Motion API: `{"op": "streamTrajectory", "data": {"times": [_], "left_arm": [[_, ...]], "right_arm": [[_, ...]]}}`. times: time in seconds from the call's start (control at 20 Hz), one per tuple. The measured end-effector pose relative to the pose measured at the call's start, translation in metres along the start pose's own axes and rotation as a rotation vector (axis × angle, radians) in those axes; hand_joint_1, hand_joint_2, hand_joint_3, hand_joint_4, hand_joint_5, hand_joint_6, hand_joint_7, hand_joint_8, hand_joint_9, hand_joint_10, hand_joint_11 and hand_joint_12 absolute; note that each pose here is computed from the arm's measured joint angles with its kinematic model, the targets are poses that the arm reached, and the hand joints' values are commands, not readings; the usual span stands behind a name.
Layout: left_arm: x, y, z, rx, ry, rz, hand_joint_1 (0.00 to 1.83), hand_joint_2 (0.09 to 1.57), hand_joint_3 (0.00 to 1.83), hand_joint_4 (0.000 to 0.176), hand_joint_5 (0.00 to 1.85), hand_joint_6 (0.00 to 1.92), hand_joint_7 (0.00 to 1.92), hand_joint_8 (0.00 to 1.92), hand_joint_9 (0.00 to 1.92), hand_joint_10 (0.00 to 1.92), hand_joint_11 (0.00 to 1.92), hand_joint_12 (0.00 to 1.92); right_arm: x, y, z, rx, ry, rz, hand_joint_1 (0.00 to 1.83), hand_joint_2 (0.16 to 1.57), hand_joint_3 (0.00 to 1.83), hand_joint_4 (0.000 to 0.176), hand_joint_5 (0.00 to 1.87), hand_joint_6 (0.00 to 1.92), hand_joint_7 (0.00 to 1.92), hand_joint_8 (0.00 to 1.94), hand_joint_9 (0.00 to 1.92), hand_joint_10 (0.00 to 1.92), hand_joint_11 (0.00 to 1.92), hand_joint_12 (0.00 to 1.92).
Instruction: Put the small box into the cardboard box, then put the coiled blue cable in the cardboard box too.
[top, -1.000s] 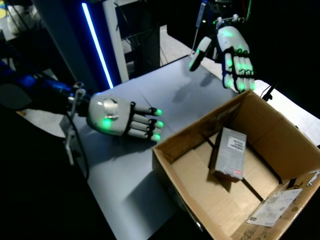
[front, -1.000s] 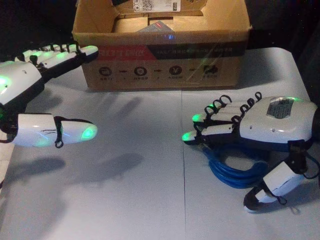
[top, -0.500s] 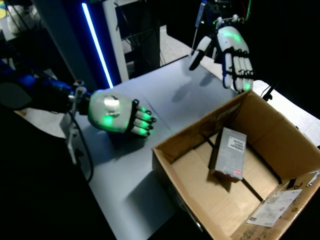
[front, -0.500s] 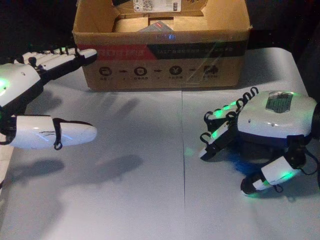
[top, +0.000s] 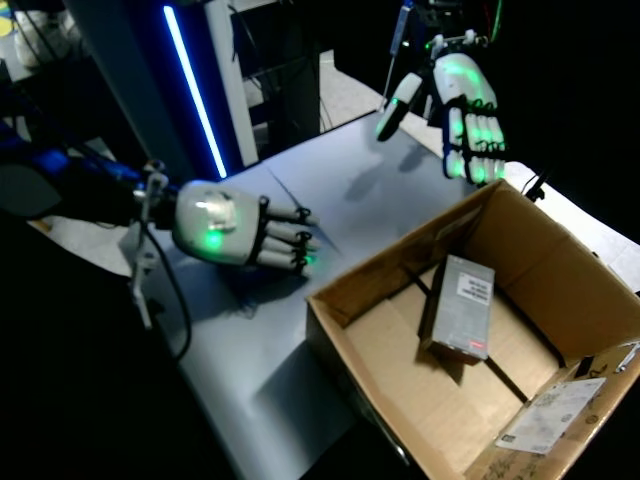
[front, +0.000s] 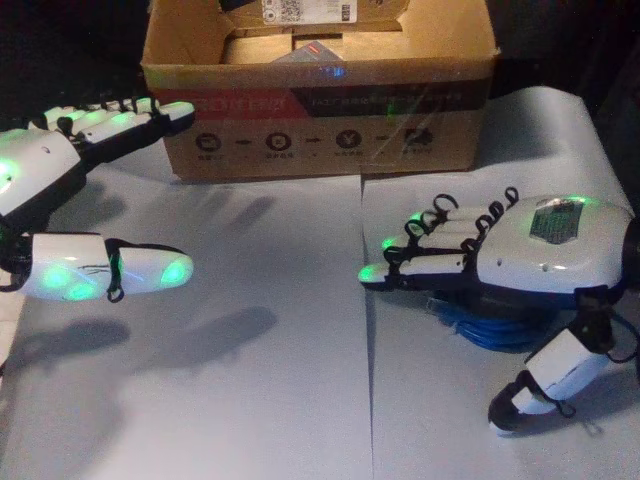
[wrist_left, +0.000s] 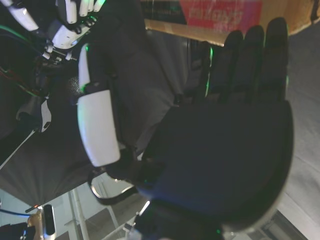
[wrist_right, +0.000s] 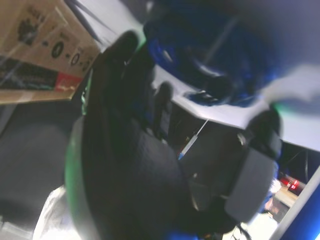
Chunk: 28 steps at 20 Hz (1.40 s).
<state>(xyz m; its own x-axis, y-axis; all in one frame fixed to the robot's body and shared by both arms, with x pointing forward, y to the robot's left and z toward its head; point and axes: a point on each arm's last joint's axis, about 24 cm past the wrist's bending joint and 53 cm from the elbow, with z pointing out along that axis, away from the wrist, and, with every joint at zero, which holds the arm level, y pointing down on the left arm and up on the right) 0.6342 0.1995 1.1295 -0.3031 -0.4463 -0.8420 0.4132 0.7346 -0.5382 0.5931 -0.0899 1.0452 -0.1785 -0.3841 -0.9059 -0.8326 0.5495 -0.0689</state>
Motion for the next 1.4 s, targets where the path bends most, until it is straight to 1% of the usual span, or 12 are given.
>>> {"op": "streamTrajectory", "data": {"times": [0.2, 0.4, 0.55, 0.65, 0.75, 0.8, 1.05, 1.15, 1.2, 1.25, 1.3, 1.4], "left_arm": [[0.000, 0.002, -0.001, -0.007, 0.000, -0.005, 0.46, 0.94, 0.00, 0.168, 0.15, 0.00, 0.12, 0.00, 0.09, 0.00, 0.00, 0.37], [0.001, 0.002, -0.001, -0.005, 0.003, -0.007, 0.45, 0.94, 0.00, 0.176, 0.15, 0.00, 0.12, 0.00, 0.10, 0.00, 0.00, 0.43], [0.001, 0.002, -0.001, -0.006, 0.002, -0.013, 0.47, 0.94, 0.00, 0.168, 0.16, 0.00, 0.13, 0.00, 0.10, 0.00, 0.00, 0.44], [0.001, 0.002, -0.001, -0.004, 0.002, -0.015, 0.48, 0.95, 0.00, 0.147, 0.16, 0.00, 0.13, 0.00, 0.09, 0.00, 0.00, 0.39], [0.000, 0.001, -0.001, -0.003, 0.000, -0.015, 0.48, 0.95, 0.00, 0.145, 0.15, 0.00, 0.12, 0.00, 0.08, 0.00, 0.00, 0.35], [0.000, 0.002, -0.001, -0.004, -0.002, -0.016, 0.48, 0.95, 0.00, 0.156, 0.15, 0.00, 0.11, 0.00, 0.07, 0.00, 0.00, 0.33], [0.000, 0.002, -0.002, -0.003, -0.002, -0.022, 0.49, 0.95, 0.00, 0.154, 0.15, 0.00, 0.11, 0.00, 0.07, 0.00, 0.00, 0.32], [0.000, 0.002, -0.002, -0.003, -0.001, -0.022, 0.49, 0.95, 0.00, 0.154, 0.15, 0.00, 0.11, 0.00, 0.07, 0.00, 0.00, 0.29], [0.000, 0.001, -0.002, -0.002, -0.003, -0.023, 0.49, 0.94, 0.00, 0.148, 0.15, 0.00, 0.11, 0.00, 0.07, 0.00, 0.00, 0.30], [0.000, 0.001, -0.002, -0.001, -0.004, -0.023, 0.49, 0.94, 0.00, 0.146, 0.16, 0.00, 0.11, 0.00, 0.07, 0.00, 0.00, 0.30], [0.000, 0.001, -0.002, -0.001, -0.005, -0.024, 0.48, 0.94, 0.00, 0.149, 0.16, 0.00, 0.11, 0.00, 0.07, 0.00, 0.00, 0.30], [-0.001, 0.001, -0.002, 0.001, -0.006, -0.025, 0.47, 0.94, 0.00, 0.150, 0.16, 0.00, 0.12, 0.00, 0.08, 0.00, 0.00, 0.30]], "right_arm": [[-0.016, -0.009, -0.016, 0.020, -0.050, 0.028, 0.86, 0.74, 0.00, 0.176, 0.00, 0.00, 0.00, 0.00, 0.00, 0.00, 0.00, 0.00], [-0.020, -0.015, -0.027, 0.036, -0.052, 0.020, 0.87, 0.76, 0.01, 0.176, 0.00, 0.00, 0.00, 0.00, 0.00, 0.00, 0.00, 0.00], [-0.019, -0.019, -0.030, 0.047, -0.047, 0.017, 0.91, 0.78, 0.01, 0.176, 0.00, 0.00, 0.00, 0.00, 0.00, 0.00, 0.00, 0.00], [-0.015, -0.022, -0.028, 0.055, -0.031, 0.015, 0.88, 0.80, 0.01, 0.176, 0.00, 0.00, 0.00, 0.00, 0.00, 0.00, 0.00, 0.00], [-0.004, -0.024, -0.026, 0.061, 0.013, -0.013, 0.88, 0.79, 0.01, 0.176, 0.00, 0.00, 0.00, 0.00, 0.00, 0.00, 0.00, 0.00], [0.002, -0.025, -0.025, 0.063, 0.036, -0.027, 0.89, 0.80, 0.01, 0.176, 0.00, 0.00, 0.00, 0.00, 0.00, 0.00, 0.00, 0.00], [0.010, -0.030, -0.026, 0.080, 0.070, -0.035, 1.01, 0.82, 0.01, 0.176, 0.00, 0.00, 0.00, 0.00, 0.00, 0.00, 0.00, 0.00], [0.011, -0.030, -0.026, 0.083, 0.073, -0.029, 1.11, 0.87, 0.00, 0.176, 0.05, 0.00, 0.00, 0.00, 0.00, 0.00, 0.15, 0.10], [0.011, -0.030, -0.026, 0.081, 0.073, -0.029, 1.15, 0.89, 0.01, 0.176, 0.09, 0.00, 0.00, 0.00, 0.00, 0.00, 0.08, 0.46], [0.011, -0.029, -0.026, 0.080, 0.073, -0.026, 1.17, 0.96, 0.01, 0.176, 0.10, 0.00, 0.00, 0.00, 0.03, 0.00, 0.04, 0.66], [0.011, -0.029, -0.026, 0.079, 0.072, -0.020, 1.33, 1.10, 0.02, 0.176, 0.10, 0.00, 0.00, 0.00, 0.06, 0.01, 0.07, 0.83], [0.010, -0.028, -0.025, 0.077, 0.068, -0.015, 1.40, 1.09, 0.00, 0.176, 0.13, 0.00, 0.00, 0.00, 0.10, 0.01, 0.13, 0.88]]}}
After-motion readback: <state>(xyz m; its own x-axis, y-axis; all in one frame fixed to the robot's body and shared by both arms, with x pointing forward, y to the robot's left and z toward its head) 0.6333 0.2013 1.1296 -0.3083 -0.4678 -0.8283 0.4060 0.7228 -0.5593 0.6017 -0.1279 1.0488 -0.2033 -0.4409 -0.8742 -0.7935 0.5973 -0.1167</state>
